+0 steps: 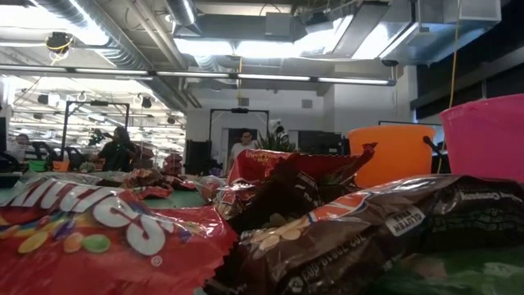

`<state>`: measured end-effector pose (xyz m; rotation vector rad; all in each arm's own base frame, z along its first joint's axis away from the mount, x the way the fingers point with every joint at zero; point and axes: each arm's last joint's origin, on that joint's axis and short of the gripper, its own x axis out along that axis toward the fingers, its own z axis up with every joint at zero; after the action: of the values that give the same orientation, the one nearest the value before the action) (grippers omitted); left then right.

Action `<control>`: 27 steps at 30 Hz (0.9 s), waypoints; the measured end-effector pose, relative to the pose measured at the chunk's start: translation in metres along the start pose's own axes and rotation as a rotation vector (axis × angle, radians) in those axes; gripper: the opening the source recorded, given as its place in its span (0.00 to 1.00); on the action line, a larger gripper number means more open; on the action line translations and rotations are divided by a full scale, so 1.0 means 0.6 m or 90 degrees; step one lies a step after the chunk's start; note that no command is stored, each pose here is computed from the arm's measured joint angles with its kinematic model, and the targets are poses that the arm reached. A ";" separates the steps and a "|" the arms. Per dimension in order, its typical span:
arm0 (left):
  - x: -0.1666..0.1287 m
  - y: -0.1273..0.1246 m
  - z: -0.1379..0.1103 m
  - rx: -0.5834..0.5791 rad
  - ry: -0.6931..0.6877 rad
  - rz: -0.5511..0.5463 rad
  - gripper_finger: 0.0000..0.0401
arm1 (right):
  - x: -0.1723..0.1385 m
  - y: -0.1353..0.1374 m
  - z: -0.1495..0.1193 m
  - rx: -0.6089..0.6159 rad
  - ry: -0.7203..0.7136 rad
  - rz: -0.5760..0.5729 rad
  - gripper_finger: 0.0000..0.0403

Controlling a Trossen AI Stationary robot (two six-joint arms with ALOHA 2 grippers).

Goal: Sort candy
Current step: Put the blue candy into the pink bucket

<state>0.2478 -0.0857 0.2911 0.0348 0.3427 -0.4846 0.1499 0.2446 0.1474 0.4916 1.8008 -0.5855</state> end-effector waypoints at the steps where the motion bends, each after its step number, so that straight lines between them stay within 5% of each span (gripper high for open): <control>1: 0.000 0.000 0.000 0.001 0.000 0.002 0.42 | -0.002 0.002 -0.001 -0.001 0.004 0.003 0.26; 7: 0.000 0.000 0.000 0.001 -0.001 0.004 0.42 | -0.020 0.014 -0.007 -0.012 0.005 0.029 0.02; 16: 0.000 0.000 0.001 0.001 -0.004 0.004 0.42 | -0.097 0.025 -0.022 -0.019 -0.086 0.012 0.01; 21: 0.000 0.000 0.004 0.003 -0.014 0.005 0.42 | -0.179 0.012 -0.032 -0.007 -0.229 -0.001 0.01; 27: 0.000 0.000 0.004 0.001 -0.015 0.005 0.42 | -0.269 -0.028 -0.035 0.023 -0.480 0.068 0.00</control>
<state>0.2485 -0.0858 0.2934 0.0315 0.3186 -0.4775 0.1707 0.2375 0.3096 0.3246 1.0440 -0.6239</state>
